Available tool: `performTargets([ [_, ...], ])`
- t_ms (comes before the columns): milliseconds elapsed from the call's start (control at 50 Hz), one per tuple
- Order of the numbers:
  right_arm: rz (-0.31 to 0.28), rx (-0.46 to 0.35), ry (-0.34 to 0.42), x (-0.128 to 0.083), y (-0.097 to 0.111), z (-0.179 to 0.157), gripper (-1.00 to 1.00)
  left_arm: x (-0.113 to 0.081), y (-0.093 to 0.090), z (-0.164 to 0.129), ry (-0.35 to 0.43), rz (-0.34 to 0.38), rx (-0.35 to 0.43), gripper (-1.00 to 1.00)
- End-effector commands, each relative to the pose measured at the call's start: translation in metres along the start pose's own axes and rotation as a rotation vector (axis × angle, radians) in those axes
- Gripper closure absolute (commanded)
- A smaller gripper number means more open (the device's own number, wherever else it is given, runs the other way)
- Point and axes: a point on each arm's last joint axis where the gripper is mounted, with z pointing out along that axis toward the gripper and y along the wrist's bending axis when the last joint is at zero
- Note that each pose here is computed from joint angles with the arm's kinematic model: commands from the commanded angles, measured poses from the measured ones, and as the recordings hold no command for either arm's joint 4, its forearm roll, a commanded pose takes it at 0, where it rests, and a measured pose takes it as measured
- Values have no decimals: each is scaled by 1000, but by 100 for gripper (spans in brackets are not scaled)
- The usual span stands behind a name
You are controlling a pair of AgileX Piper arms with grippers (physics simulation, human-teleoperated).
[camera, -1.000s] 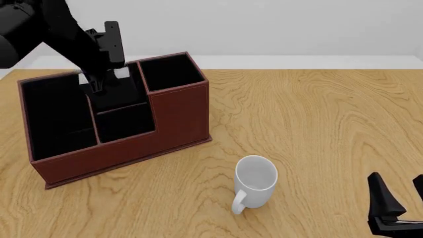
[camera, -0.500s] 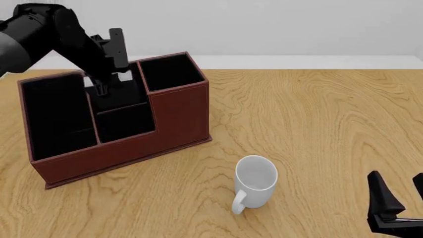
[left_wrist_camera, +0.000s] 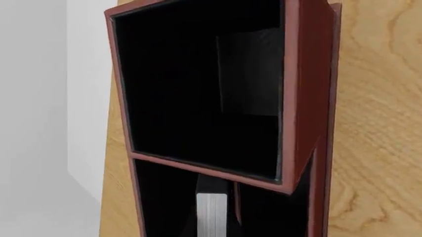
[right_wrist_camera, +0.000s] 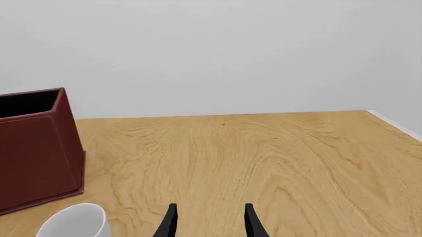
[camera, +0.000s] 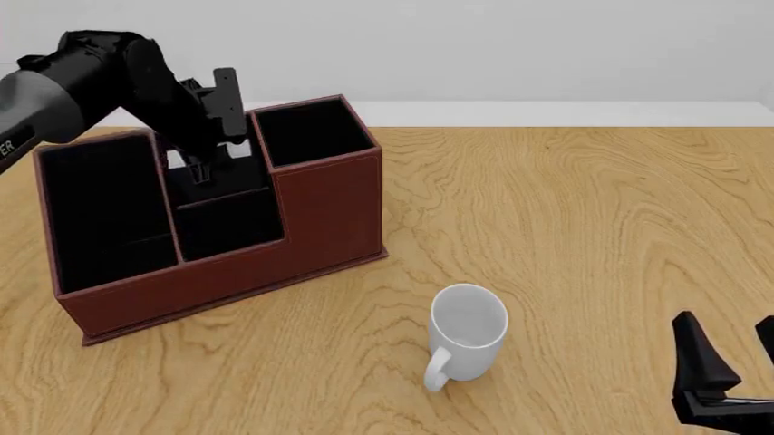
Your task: Pick up the book and place it in the front compartment of the caddy.
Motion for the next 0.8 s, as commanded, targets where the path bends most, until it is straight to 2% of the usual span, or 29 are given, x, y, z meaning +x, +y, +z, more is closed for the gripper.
performTargets([
  [20,-2,6,1,0,0,0,-100,-4,1,11,-7,14,-14,100],
  [180,-4,7,4,0,0,1,-100,-3,1,19,-1,0,-2,100],
  [240,-4,4,3,0,0,1,-100,6,7,23,6,-2,-23,100],
  [260,-5,3,4,0,0,2,-100,7,6,23,9,0,-17,-100],
  [640,-7,-5,5,1,0,0,-100,20,16,7,20,4,-52,-100],
  [740,-8,-6,6,1,0,0,-100,20,17,-4,17,4,-63,-100],
  [800,-7,-6,6,1,0,0,-100,13,16,-14,4,2,-72,-100],
])
